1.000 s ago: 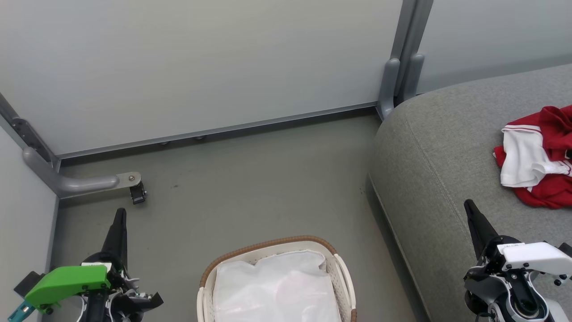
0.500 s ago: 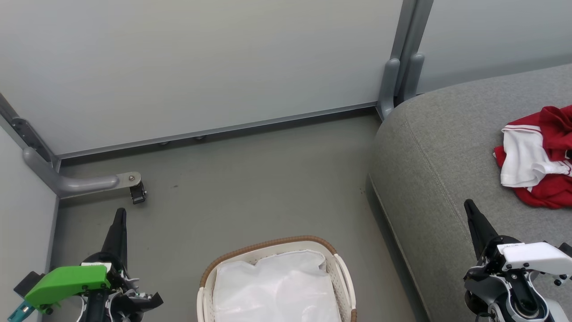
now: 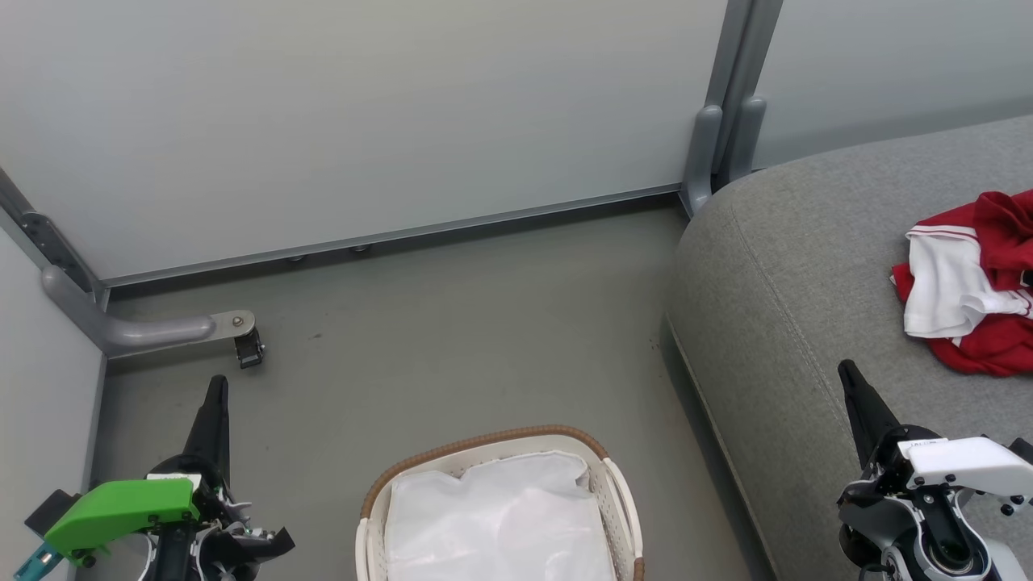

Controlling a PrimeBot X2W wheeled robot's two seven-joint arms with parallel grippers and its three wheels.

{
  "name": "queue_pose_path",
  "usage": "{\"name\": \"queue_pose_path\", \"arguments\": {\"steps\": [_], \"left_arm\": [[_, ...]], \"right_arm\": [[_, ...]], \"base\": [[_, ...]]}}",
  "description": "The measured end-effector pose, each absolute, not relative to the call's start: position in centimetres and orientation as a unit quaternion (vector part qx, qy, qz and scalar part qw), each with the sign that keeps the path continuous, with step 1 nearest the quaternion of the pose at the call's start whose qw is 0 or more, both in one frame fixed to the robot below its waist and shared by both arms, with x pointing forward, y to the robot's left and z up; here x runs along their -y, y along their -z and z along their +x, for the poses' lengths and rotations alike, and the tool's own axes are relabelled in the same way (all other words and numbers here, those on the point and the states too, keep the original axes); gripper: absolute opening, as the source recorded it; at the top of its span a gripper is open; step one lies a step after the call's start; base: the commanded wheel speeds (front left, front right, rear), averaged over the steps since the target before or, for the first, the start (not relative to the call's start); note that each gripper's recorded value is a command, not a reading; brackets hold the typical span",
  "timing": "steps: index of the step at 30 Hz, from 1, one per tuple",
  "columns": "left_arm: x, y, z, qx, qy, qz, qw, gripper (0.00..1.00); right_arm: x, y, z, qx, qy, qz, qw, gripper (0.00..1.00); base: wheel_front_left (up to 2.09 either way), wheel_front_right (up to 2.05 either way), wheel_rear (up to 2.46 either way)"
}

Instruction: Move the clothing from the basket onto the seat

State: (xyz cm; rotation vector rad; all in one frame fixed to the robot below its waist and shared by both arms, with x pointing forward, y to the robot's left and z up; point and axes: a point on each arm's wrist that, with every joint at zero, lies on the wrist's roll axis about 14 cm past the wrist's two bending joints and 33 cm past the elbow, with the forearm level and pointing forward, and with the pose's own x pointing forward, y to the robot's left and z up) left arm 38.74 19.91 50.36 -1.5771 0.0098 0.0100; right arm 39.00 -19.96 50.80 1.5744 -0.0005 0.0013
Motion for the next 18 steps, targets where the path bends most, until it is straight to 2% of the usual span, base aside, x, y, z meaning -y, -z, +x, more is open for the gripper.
{"name": "queue_pose_path", "arguments": {"steps": [18], "left_arm": [[-19.91, -50.36, 38.74, -0.004, -0.004, -0.709, 0.705, 0.0]], "right_arm": [[19.95, -50.8, 39.0, 0.0, -0.001, 0.708, 0.706, 0.0]], "base": [[0.0, 0.0, 0.0]]}}
